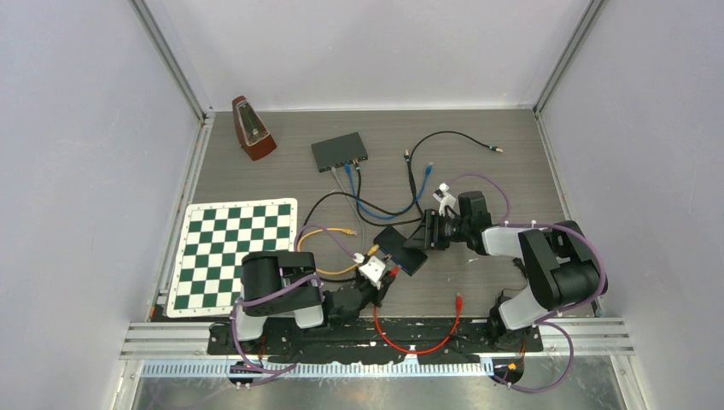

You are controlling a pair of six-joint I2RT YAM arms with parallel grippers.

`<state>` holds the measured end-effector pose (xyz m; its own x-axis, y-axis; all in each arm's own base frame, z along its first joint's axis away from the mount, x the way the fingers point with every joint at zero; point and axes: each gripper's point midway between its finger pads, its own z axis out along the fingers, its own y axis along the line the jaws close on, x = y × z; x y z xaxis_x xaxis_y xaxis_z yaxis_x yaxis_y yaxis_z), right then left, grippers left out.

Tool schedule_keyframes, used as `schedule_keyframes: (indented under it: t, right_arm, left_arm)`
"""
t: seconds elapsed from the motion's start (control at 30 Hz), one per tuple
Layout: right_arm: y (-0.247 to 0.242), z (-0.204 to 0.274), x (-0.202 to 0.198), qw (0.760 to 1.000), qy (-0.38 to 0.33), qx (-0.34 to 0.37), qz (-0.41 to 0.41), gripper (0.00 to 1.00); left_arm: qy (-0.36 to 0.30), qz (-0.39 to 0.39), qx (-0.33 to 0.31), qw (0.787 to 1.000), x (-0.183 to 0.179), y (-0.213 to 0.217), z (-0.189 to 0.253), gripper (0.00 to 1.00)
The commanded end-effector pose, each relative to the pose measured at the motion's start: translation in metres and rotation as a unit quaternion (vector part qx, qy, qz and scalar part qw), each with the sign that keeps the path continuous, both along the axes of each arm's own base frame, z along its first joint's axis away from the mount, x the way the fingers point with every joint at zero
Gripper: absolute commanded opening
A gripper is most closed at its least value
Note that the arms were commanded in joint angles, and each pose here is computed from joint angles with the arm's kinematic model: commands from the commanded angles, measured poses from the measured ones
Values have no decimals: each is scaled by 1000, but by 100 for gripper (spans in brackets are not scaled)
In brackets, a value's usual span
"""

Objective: Insert the plug into the switch port
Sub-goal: Insert the connector into the switch port.

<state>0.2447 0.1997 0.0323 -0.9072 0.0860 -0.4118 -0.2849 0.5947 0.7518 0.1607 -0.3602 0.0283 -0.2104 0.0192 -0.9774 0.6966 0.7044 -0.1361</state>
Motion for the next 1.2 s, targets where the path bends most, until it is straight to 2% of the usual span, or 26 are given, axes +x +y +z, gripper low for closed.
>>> schedule_keyframes:
  t: [0.0,0.5,0.53,0.57,0.63,1.17]
  right_arm:
    - [-7,-11,-11,999,24,-24,-10,56]
    - [-8,-15,-14,999,29,-27,-8,56]
    - [-8,-15,-14,999,29,-26,-8,61]
    - [-8,-15,-14,999,29,-26,-8,57]
    - [-8,-15,-15,999,29,-25,-9,56]
    - [-5,-9,-31,999,42,2,-6,54]
  left_arm:
    - [-4,7,-45,999,2,-10,18,0]
    - [-1,-12,-63,998,-4,-18,29,0]
    - [-2,-10,-63,998,-3,-18,29,0]
    - [-4,-7,-62,998,-2,-17,29,0]
    - [-7,1,-58,998,0,-15,28,0]
    - [-14,16,-37,999,6,-15,14,0]
